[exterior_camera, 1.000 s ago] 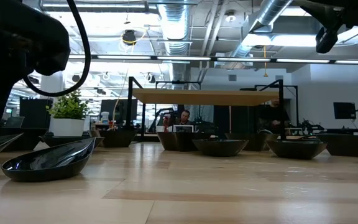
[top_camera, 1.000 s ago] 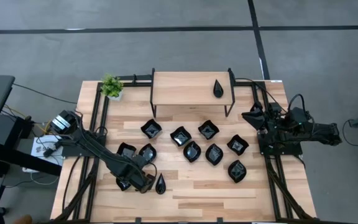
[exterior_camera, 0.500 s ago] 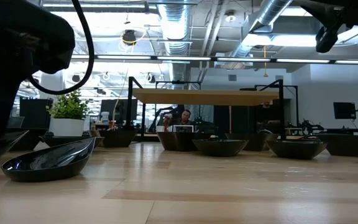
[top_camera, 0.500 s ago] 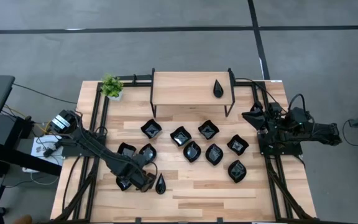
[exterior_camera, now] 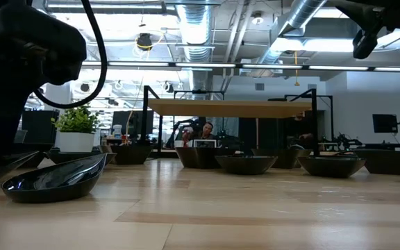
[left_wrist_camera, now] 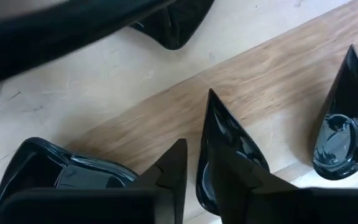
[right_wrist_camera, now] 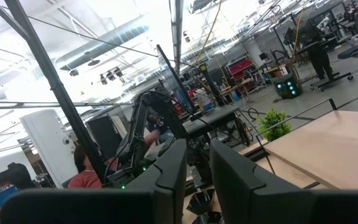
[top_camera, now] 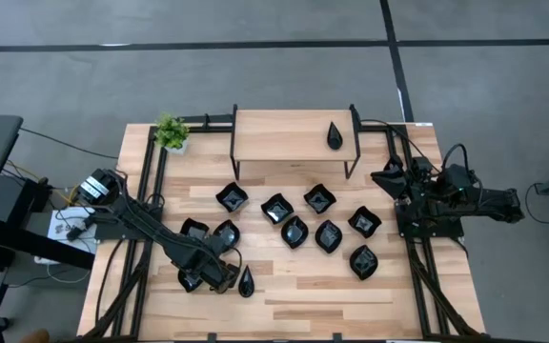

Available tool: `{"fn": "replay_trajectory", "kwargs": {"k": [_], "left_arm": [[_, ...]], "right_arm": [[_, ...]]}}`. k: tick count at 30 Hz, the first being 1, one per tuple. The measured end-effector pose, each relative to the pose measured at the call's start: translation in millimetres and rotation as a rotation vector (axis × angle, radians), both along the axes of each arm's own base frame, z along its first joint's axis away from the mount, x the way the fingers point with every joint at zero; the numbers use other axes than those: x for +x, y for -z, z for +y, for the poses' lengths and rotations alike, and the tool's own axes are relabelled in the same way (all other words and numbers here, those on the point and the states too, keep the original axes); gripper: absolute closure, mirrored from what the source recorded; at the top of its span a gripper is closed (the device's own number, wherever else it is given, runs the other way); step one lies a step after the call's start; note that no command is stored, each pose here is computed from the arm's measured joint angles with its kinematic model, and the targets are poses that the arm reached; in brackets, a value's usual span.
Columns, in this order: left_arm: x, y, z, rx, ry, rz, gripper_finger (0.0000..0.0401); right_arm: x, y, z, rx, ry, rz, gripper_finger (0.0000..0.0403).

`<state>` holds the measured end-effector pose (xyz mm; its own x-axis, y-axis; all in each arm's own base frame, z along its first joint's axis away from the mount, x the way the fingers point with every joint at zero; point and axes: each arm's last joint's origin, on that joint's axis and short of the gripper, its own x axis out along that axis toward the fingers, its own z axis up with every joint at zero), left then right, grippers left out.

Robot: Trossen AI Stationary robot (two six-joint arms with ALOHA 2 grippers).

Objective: Pick & Place Mini shaped plates
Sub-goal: Stack the black plate on top of the black plate on the shelf

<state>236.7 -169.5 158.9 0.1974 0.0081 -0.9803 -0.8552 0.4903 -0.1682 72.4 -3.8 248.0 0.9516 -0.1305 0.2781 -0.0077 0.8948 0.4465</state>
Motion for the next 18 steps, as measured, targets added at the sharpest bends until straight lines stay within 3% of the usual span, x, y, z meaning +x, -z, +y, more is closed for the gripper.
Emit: {"fn": "replay_trajectory", "kwargs": {"k": [9, 18], "left_arm": [[2.2, 7.6, -1.7, 0.006, 0.0, 0.013, 0.029], [4.0, 16.0, -3.9, -0.005, 0.0, 0.038, 0.0292]], "right_arm": [[0.0, 0.0, 0.0, 0.0, 0.0, 0.0, 0.0336], [0.0, 0.0, 0.0, 0.0, 0.0, 0.0, 0.0336]]}}
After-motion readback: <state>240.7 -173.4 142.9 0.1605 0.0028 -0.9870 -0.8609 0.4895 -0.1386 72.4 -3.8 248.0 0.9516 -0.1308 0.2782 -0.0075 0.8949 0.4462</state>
